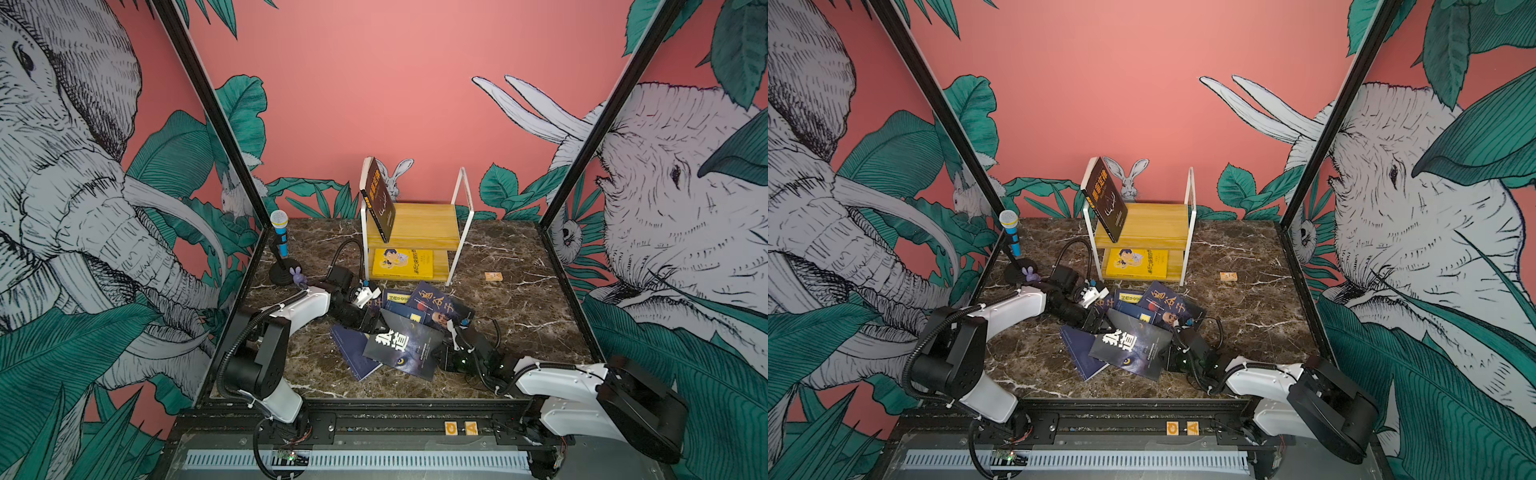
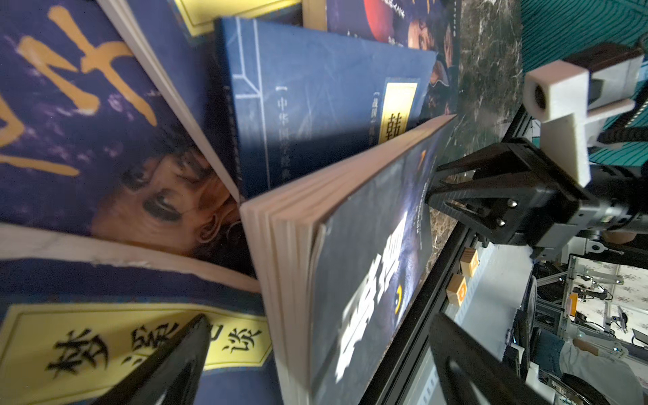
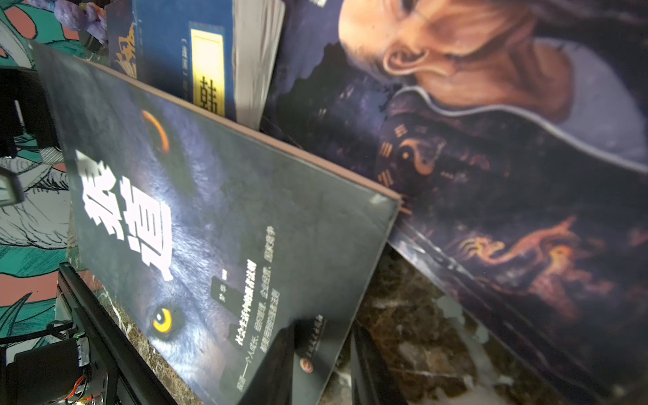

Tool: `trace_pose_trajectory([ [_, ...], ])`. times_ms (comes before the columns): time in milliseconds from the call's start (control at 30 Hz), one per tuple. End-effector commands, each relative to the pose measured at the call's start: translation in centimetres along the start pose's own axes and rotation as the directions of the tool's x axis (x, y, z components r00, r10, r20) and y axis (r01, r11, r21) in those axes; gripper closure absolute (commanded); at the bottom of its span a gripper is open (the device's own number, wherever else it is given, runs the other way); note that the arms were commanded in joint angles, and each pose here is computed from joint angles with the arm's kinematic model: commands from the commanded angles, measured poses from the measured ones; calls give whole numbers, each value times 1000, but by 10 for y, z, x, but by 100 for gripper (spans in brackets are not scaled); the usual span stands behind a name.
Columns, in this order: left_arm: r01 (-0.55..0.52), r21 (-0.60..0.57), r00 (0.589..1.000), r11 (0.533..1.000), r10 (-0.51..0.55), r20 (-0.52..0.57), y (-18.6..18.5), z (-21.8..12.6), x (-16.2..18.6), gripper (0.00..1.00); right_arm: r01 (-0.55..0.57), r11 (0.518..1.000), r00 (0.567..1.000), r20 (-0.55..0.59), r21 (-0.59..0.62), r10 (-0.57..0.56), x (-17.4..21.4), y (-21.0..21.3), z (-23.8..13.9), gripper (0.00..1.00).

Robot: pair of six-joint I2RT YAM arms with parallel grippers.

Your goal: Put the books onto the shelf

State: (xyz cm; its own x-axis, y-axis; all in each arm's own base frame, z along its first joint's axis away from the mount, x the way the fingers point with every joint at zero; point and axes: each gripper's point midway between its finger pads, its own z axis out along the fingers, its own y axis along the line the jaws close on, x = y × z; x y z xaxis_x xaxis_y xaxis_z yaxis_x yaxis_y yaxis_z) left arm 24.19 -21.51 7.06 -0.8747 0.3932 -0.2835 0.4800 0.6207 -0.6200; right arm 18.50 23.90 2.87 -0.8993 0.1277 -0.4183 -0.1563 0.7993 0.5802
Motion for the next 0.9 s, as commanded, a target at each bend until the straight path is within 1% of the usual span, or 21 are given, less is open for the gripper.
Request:
trace_pose_trajectory([
  [0,9,-2,999,1000,-9,-39,2,4,10,8,7,999,1000,-11,44,-7,3,-7,0,72],
  [67,21,42,999,999,-20,-38,-9,2,7,16,5,1000,1000,-5,23,-5,2,-2,0,73],
  [133,33,95,999,995,-31,-21,-20,-1,2,23,3,1000,1000,12,-5,-3,0,4,2,74],
  [200,26,129,1000,991,-26,-4,-26,-3,0,25,17,1000,1000,3,0,-17,0,5,4,74],
  [267,23,134,1000,991,-23,-4,-29,-5,1,29,17,1000,1000,-11,14,-17,0,5,5,75],
  [300,20,131,1000,991,-19,-3,-30,-7,0,33,10,1000,1000,-8,7,-9,0,7,6,75],
  [400,5,153,1000,988,-7,14,-37,-11,-2,40,-1,1000,1000,15,-25,2,-1,11,10,75],
  [533,-6,176,1000,984,0,31,-44,-15,-1,54,13,1000,1000,-23,-4,-13,0,13,15,76],
  [600,-8,167,999,986,2,36,-45,-18,-2,64,7,1000,1000,-10,-21,-7,-1,17,16,76],
  [667,-18,167,999,986,11,47,-47,-20,-2,70,6,1000,1000,7,-28,-5,-4,19,16,76],
  [733,-32,171,998,985,22,62,-50,-22,-3,78,27,1000,1000,-6,-12,-27,-5,20,16,76],
  [800,-34,170,998,985,23,66,-52,-24,-3,91,44,999,999,-15,-1,-44,-8,24,12,76],
  [867,-41,168,997,985,29,77,-54,-28,-4,100,54,999,999,9,-12,-53,-12,29,6,76],
])
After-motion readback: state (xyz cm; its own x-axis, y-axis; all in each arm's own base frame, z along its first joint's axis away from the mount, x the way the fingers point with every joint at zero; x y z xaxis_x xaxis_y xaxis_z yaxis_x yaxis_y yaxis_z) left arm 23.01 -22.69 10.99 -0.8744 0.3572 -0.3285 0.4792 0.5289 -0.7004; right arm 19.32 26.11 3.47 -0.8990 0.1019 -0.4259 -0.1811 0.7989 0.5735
